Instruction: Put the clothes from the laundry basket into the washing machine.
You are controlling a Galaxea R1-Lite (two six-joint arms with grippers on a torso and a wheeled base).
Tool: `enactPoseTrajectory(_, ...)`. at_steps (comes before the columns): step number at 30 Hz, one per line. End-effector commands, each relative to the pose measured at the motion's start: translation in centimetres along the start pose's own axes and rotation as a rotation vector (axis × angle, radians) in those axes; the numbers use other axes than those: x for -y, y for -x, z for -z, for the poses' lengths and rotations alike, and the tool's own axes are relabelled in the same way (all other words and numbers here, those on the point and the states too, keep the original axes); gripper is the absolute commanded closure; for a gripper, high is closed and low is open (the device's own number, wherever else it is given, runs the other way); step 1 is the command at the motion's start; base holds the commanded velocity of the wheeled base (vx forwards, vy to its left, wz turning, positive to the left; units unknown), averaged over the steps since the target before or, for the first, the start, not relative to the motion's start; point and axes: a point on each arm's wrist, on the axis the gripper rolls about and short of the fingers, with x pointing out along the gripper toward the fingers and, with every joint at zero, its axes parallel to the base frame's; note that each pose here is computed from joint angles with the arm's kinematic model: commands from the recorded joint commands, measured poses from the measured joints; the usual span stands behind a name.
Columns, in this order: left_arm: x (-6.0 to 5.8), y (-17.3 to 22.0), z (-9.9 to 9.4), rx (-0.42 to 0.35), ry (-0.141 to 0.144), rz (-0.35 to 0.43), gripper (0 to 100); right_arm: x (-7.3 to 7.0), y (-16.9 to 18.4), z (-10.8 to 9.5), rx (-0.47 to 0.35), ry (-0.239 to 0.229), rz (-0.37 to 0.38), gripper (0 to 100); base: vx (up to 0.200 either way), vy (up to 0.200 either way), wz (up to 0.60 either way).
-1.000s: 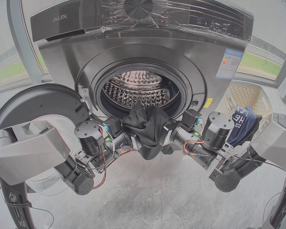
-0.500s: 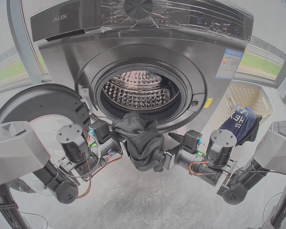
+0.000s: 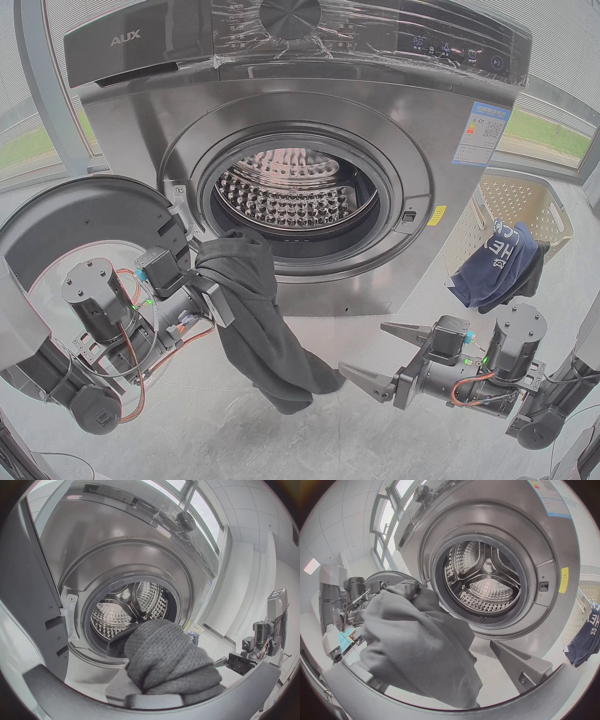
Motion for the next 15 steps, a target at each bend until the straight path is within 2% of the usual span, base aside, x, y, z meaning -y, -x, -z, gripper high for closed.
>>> enactPoseTrajectory(1,0.4,0.4,-0.9,0.029,0.001,0.012,100,-0.1,0.9,-0.1,0.019,0.008,-0.01,0,0.0,0.0,0.0)
enactPoseTrajectory(3,0.6,0.6,-0.9,0.029,-0.001,0.022,100,0.1,0.7,-0.6,0.054,0.013,-0.001,0,0.0,0.0,0.0)
enactPoseTrajectory(6,1.8,0.5,-0.3,0.008,0.001,0.057,100,1.1,0.1,-0.5,0.062,0.009,0.032,0,0.0,0.0,0.0)
enactPoseTrajectory(10,2.3,0.3,0.5,-0.013,0.001,0.021,100,1.3,-0.2,-0.3,0.062,0.008,0.042,0,0.0,0.0,0.0)
enactPoseTrajectory(15,2.6,0.4,0.9,-0.029,0.001,0.021,100,1.6,-0.1,-0.6,0.072,0.006,0.068,0,0.0,0.0,0.0)
